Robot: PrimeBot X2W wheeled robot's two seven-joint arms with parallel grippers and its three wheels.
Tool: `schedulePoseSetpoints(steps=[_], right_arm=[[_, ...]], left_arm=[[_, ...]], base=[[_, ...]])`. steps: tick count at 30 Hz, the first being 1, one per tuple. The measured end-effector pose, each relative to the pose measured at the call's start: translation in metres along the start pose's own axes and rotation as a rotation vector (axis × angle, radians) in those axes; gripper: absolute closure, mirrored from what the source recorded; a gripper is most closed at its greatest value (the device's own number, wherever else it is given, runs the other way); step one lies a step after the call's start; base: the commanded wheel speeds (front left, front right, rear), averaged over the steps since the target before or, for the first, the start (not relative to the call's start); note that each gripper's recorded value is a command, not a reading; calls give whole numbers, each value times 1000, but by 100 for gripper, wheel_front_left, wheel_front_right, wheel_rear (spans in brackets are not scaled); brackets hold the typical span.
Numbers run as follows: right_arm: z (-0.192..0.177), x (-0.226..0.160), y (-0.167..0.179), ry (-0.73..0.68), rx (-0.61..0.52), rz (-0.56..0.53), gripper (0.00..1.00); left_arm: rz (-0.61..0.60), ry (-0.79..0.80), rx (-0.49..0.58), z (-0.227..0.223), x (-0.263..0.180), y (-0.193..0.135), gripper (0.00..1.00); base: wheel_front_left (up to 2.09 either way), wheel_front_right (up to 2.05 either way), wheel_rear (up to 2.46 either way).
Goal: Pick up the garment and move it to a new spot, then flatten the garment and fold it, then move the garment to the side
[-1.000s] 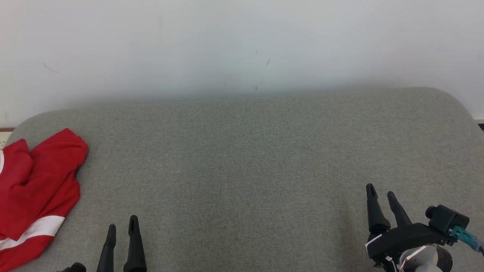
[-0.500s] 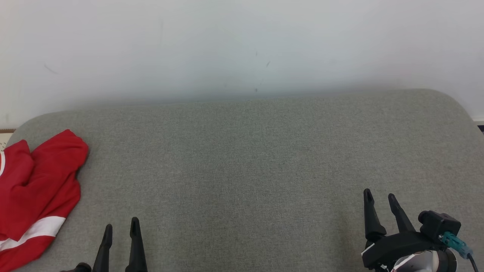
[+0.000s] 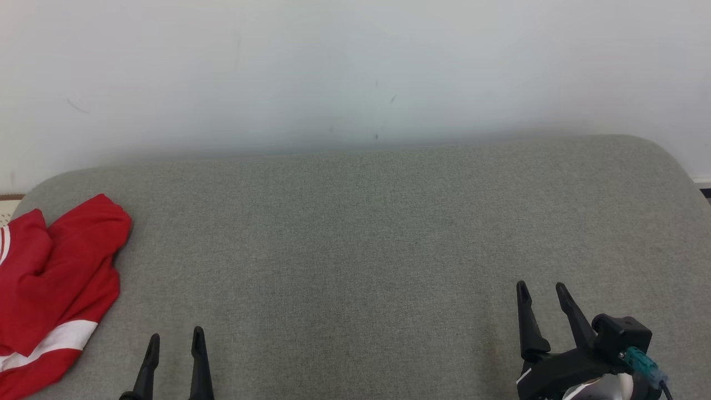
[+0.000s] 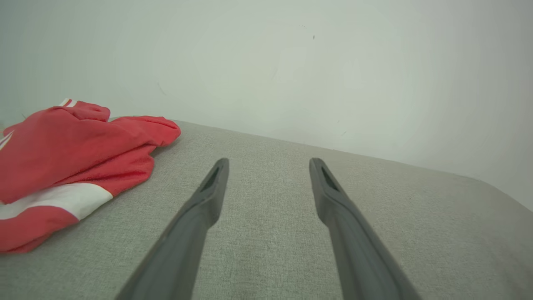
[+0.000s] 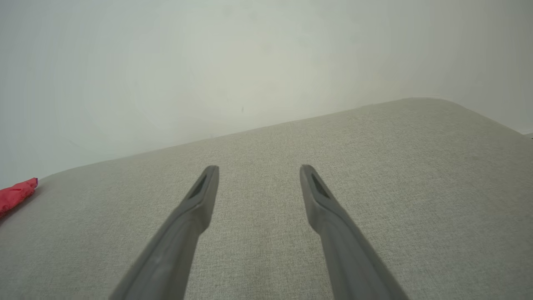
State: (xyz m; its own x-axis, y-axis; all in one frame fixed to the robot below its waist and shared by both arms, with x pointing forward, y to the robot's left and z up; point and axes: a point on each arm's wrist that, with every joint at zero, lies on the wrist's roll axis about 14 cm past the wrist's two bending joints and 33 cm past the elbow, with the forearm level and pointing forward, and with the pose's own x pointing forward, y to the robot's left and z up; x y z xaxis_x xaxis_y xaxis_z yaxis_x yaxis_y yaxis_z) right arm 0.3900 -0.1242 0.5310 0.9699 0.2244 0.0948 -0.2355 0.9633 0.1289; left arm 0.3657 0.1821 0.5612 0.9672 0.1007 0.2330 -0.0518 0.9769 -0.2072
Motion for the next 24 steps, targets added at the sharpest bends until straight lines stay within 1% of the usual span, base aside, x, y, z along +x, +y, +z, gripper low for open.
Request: schedulePoseSetpoints(steps=[11,24], right_arm=[[6,-3,17,-37,-90,56,0],[12,-8,35,-80,-175,112,0]], left_arm=[[34,-31,134,10,-3,15,0],[70,-62,257,21,-8,30,0]], base=[[0,0,0],[0,0,0]])
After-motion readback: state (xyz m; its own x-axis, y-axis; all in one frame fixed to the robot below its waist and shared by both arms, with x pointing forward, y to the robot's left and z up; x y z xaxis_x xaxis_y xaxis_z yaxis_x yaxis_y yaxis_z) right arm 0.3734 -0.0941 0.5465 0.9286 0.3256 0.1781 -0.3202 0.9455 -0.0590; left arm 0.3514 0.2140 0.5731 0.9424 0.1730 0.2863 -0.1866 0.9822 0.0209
